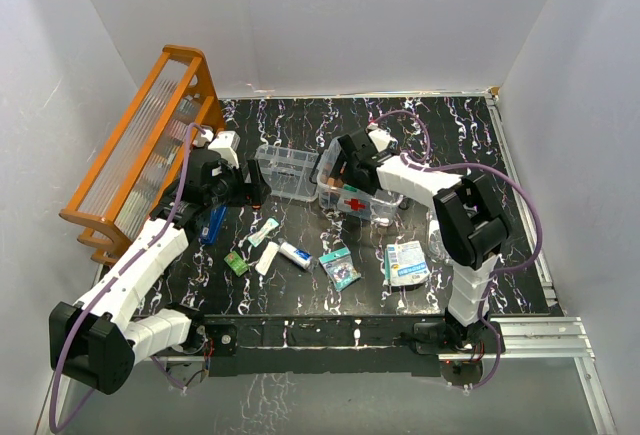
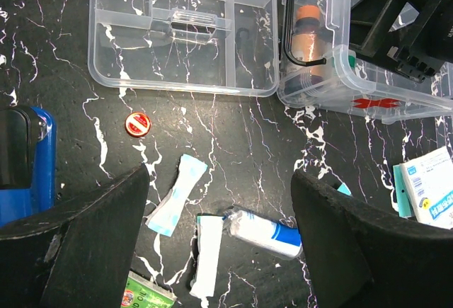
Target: Organize the medicine kit
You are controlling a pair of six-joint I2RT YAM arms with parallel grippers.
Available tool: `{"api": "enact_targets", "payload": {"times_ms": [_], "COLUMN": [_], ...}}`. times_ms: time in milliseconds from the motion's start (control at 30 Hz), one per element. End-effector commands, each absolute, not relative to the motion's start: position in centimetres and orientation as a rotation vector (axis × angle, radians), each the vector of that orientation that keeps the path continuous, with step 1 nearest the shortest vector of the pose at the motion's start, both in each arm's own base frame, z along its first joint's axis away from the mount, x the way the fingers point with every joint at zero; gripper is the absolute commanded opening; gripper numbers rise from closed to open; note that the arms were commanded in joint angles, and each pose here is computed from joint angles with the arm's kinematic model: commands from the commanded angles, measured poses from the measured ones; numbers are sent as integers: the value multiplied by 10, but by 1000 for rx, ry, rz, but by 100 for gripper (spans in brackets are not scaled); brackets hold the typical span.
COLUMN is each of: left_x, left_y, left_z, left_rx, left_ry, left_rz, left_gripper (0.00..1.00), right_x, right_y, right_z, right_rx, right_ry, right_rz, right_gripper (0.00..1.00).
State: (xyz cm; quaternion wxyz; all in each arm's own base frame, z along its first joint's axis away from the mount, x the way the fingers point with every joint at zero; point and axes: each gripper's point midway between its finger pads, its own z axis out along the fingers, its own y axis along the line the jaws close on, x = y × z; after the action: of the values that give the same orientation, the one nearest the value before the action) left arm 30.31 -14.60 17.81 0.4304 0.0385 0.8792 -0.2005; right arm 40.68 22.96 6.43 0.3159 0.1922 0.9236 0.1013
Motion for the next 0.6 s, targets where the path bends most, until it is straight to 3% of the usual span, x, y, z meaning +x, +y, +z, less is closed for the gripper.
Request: {"api": "enact_targets", "payload": {"times_ms": [0, 267, 567], "left_x": [306, 305, 305], "left_y": [-144, -149, -148], "left_z": [186, 187, 184], "left_rx": [103, 131, 128], "left_ry": [2178, 2172, 2182], "left_rz": [-485, -513, -506], "left_gripper": [80, 79, 79], "right_x": [432, 439, 423], "right_y": [239, 238, 250], "right_z": [88, 75, 64], "right_rx": [550, 573, 568], "right_ry": [2303, 2295, 2380], "right_rz": [327, 294, 375], "right_gripper": [69, 61, 61]}}
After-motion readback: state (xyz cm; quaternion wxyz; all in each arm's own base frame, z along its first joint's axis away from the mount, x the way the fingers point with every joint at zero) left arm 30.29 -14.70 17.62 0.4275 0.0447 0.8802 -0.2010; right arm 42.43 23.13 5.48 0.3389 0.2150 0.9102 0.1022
